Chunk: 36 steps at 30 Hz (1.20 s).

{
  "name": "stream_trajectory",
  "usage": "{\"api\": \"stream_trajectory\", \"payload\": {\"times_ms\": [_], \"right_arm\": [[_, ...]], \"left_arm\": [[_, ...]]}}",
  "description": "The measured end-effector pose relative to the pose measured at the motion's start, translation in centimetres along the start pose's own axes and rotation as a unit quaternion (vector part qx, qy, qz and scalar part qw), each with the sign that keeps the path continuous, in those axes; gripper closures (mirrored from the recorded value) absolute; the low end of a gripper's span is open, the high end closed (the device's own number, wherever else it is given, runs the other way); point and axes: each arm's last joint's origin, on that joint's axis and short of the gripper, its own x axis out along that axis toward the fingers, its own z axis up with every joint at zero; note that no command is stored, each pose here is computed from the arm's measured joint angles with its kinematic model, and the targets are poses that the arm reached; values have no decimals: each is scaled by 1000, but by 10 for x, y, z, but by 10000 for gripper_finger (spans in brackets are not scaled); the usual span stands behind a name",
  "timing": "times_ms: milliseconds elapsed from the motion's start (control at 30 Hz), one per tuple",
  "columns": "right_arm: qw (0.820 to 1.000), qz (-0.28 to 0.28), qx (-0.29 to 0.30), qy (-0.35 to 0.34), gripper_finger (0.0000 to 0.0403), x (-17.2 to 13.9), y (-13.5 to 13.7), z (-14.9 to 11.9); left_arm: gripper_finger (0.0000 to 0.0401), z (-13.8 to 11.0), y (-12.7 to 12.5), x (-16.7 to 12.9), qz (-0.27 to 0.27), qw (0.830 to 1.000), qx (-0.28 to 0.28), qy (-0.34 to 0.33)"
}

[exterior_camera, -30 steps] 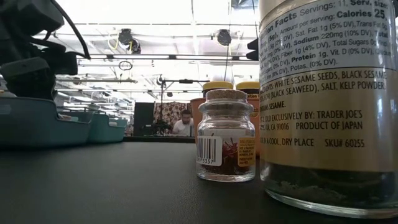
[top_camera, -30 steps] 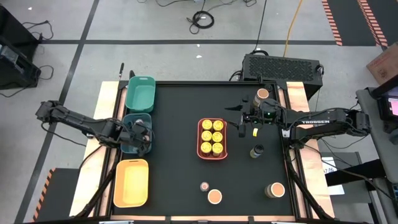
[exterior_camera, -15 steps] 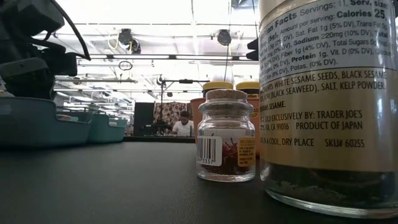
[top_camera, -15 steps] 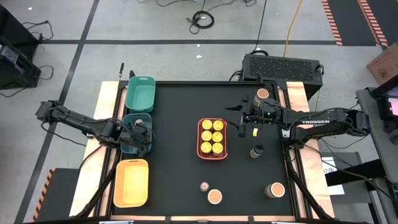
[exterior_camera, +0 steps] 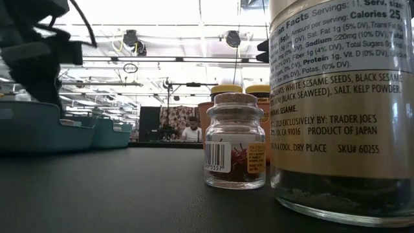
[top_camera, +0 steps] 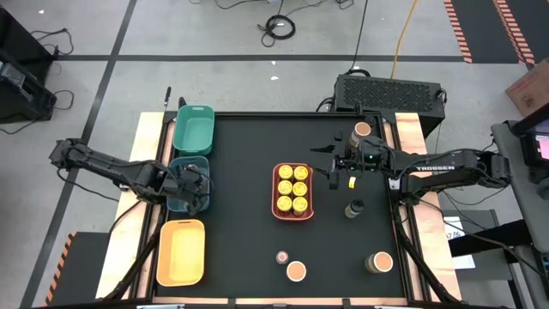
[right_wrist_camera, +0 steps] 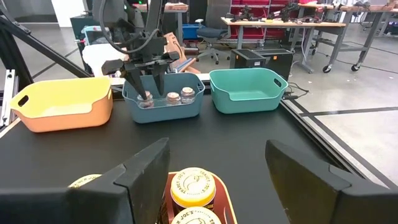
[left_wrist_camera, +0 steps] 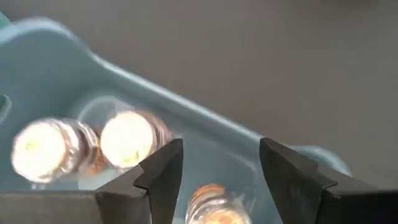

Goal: Sort spices by type
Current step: Put the brown seasoning bottle in the blue bin

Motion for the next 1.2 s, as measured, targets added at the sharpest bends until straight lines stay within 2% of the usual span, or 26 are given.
{"api": "stream_trajectory", "payload": {"times_ms": [267,500,733,933,1200], "right_arm": [[1000,0,3,-1,145,0,0,0],[1000,0,7,-2,145,0,0,0],[1000,0,7,-4,145,0,0,1],[1000,0,7,-9,145,0,0,2],[1000,0,10,-12,145,0,0,2]], "left_arm": [[186,25,-8,-33,-21,998,42,-46],[186,50,-20,-59,-79,985,92,-126],[186,73,-52,-52,-184,942,203,-197],[186,88,-84,-21,-231,901,302,-206],[186,101,-120,20,-284,843,379,-255]]}}
